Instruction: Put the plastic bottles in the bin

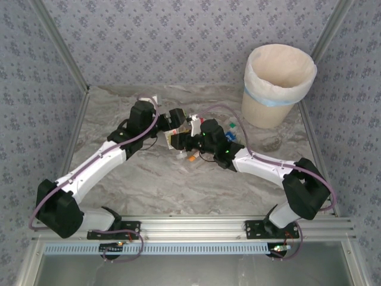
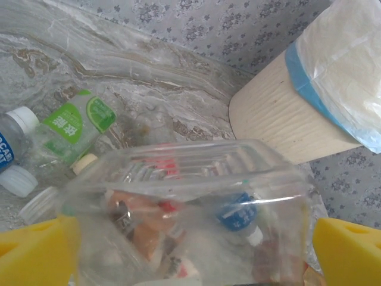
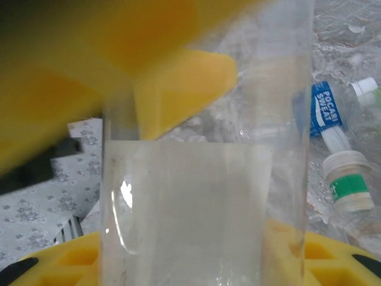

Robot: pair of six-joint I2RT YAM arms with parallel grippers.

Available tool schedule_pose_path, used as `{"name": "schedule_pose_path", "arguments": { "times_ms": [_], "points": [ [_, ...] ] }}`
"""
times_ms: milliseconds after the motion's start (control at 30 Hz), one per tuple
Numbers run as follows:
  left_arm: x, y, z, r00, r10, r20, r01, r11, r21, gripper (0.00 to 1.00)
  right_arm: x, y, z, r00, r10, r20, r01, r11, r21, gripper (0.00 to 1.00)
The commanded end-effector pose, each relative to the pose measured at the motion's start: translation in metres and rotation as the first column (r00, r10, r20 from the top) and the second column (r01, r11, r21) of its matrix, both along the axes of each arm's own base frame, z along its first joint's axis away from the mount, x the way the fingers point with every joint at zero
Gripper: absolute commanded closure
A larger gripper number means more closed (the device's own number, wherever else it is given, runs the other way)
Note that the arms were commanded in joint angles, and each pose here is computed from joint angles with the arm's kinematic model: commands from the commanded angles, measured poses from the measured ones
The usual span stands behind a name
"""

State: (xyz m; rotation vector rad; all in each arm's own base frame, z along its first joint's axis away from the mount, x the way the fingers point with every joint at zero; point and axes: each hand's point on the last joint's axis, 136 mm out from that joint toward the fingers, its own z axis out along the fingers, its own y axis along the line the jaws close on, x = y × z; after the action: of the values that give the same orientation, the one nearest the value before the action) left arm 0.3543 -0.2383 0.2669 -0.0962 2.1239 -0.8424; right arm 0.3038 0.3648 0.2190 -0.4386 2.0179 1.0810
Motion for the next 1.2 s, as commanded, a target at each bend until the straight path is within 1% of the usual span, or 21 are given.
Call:
{"name": "schedule_pose_path", "arguments": {
  "times_ms": [0, 67, 133, 200, 267, 300, 433, 567, 800, 867, 967, 1067, 1167],
  "points": [
    [-0.001, 0.018, 0.043, 0.992, 0.04, 0.117, -0.037, 0.999, -0.027, 0.01, 0.007, -0.023, -0.006, 0.999, -0.033, 0.0, 0.033, 0.99, -0.139, 0.55],
    [-0.001, 0.038, 0.045, 0.984, 0.102, 0.144, -0.1, 0.995, -0.022, 0.01, 0.018, -0.04, -0.004, 0.998, -0.062, 0.008, 0.062, 0.978, -0.2, 0.56],
    [-0.002, 0.068, 0.041, 0.966, 0.206, 0.158, -0.214, 0.976, 0.038, 0.01, 0.029, -0.061, 0.003, 0.996, -0.09, 0.027, 0.094, 0.959, -0.269, 0.56],
    [-0.005, 0.103, 0.03, 0.935, 0.319, 0.158, -0.338, 0.934, 0.114, 0.0, 0.041, -0.084, 0.018, 0.99, -0.115, 0.075, 0.134, 0.937, -0.321, 0.55],
    [-0.008, 0.127, 0.019, 0.914, 0.383, 0.136, -0.4, 0.906, 0.136, 0.0, 0.054, -0.103, 0.046, 0.981, -0.134, 0.143, 0.176, 0.923, -0.342, 0.54],
    [-0.01, 0.135, 0.012, 0.909, 0.398, 0.122, -0.412, 0.901, 0.136, 0.0, 0.06, -0.115, 0.056, 0.974, -0.148, 0.17, 0.201, 0.911, -0.361, 0.53],
    [-0.017, 0.155, -0.012, 0.896, 0.435, 0.091, -0.444, 0.885, 0.141, 0.0, 0.086, -0.164, 0.103, 0.934, -0.226, 0.278, 0.323, 0.867, -0.379, 0.52],
    [-0.023, 0.162, -0.03, 0.893, 0.445, 0.069, -0.45, 0.88, 0.152, 0.0, 0.111, -0.217, 0.148, 0.878, -0.312, 0.362, 0.443, 0.816, -0.371, 0.53],
    [-0.024, 0.16, -0.042, 0.904, 0.425, 0.043, -0.426, 0.89, 0.164, 0.01, 0.144, -0.301, 0.194, 0.772, -0.466, 0.433, 0.619, 0.708, -0.34, 0.52],
    [-0.024, 0.16, -0.044, 0.906, 0.422, 0.041, -0.422, 0.891, 0.168, 0.0, 0.152, -0.327, 0.202, 0.722, -0.522, 0.455, 0.681, 0.653, -0.333, 0.52],
    [-0.024, 0.162, -0.046, 0.904, 0.426, 0.029, -0.424, 0.888, 0.179, 0.01, 0.169, -0.369, 0.208, 0.632, -0.621, 0.463, 0.773, 0.547, -0.321, 0.52],
    [-0.025, 0.164, -0.048, 0.901, 0.433, 0.02, -0.43, 0.885, 0.181, 0.01, 0.19, -0.4, 0.192, 0.595, -0.679, 0.43, 0.803, 0.478, -0.357, 0.52],
    [-0.027, 0.167, -0.052, 0.896, 0.444, 0.006, -0.437, 0.88, 0.188, 0.0, 0.213, -0.422, 0.181, 0.569, -0.698, 0.434, 0.816, 0.414, -0.404, 0.51]
  ]
}}
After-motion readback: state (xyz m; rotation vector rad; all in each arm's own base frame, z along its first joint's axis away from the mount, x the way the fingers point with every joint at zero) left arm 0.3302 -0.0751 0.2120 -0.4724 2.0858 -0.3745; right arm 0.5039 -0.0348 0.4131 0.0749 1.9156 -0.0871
